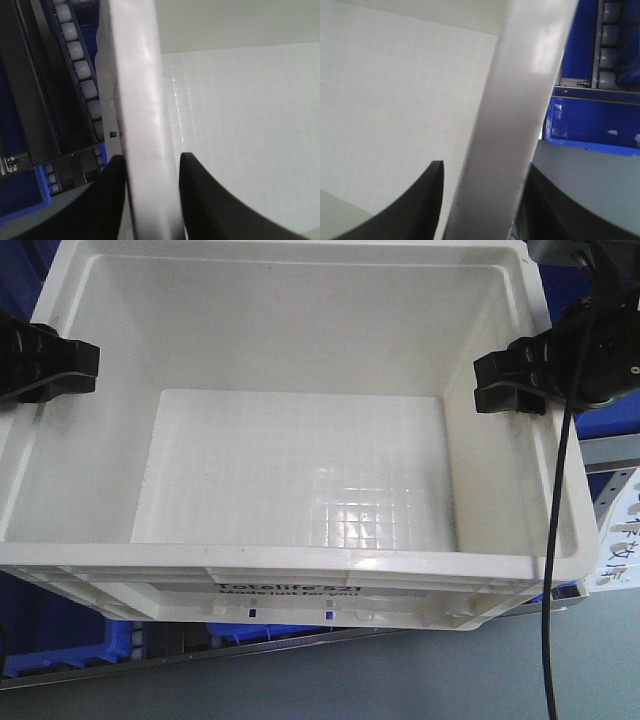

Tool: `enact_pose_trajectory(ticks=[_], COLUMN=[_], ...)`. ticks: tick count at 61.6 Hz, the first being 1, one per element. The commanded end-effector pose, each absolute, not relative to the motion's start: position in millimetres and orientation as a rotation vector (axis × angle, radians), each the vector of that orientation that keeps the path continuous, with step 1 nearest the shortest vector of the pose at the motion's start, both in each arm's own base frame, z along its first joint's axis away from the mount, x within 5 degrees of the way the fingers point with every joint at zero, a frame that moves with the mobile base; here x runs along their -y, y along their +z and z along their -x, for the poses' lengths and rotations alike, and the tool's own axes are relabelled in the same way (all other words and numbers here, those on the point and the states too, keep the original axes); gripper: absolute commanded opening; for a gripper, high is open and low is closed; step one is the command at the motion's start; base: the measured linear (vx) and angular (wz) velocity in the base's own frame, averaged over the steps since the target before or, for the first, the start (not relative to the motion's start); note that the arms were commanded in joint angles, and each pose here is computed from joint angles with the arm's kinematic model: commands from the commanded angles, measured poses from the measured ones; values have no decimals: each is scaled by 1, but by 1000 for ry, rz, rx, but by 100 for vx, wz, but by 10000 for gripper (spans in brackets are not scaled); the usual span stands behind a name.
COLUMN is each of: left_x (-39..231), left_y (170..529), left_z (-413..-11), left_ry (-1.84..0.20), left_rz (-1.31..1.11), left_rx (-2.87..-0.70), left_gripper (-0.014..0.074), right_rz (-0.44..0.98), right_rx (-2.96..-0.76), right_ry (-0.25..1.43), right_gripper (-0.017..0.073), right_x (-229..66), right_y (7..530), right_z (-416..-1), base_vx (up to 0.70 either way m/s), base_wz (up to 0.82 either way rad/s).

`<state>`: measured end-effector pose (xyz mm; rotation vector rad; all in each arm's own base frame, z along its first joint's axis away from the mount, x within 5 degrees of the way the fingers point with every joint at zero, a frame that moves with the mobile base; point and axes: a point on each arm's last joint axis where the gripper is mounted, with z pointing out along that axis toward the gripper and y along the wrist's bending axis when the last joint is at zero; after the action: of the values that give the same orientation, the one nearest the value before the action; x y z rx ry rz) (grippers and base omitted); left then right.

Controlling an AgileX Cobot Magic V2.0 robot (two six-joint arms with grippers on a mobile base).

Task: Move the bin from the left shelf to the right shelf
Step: 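Carry the tote with both grippers up to the other shelf, then push the held tote forward onto the shelf rollers with both grippers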

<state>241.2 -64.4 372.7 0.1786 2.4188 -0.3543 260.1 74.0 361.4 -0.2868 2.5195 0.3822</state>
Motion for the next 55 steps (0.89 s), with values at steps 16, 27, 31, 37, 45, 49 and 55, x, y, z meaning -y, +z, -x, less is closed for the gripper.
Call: enact_pose_trajectory(ticks=[16, 27, 31, 37, 45, 49, 55], left_x=[65, 65, 65, 65, 65, 65, 65], left_y=[401, 401, 401, 401, 401, 401, 401], left_z=[-236, -236, -236, -236, -236, -236, -236], left_ry=[-365, -365, -365, -365, -365, -365, -365], left_rz=[-205, -205, -205, -205, -205, -205, -205], left_rx=[-2233, -2233, -2233, -2233, -2233, -2233, -2233], left_gripper=[-8, -8, -8, -8, -8, -8, -8], right_rz=[294, 294, 294, 294, 294, 294, 294], right_rx=[-2369, -2369, -2369, -2369, -2369, -2369, -2369], right_ry=[329, 329, 329, 329, 329, 329, 329], right_gripper=[-4, -4, -4, -4, -4, -4, -4], right_x=[-69, -69, -69, -69, -69, -69, -69], right_y=[385, 385, 385, 385, 385, 385, 385], right_z=[-259, -259, -259, -259, -259, -259, -259], base_vx=[8, 9, 10, 11, 12, 12, 12], base_wz=[13, 9, 6, 4, 1, 0, 0])
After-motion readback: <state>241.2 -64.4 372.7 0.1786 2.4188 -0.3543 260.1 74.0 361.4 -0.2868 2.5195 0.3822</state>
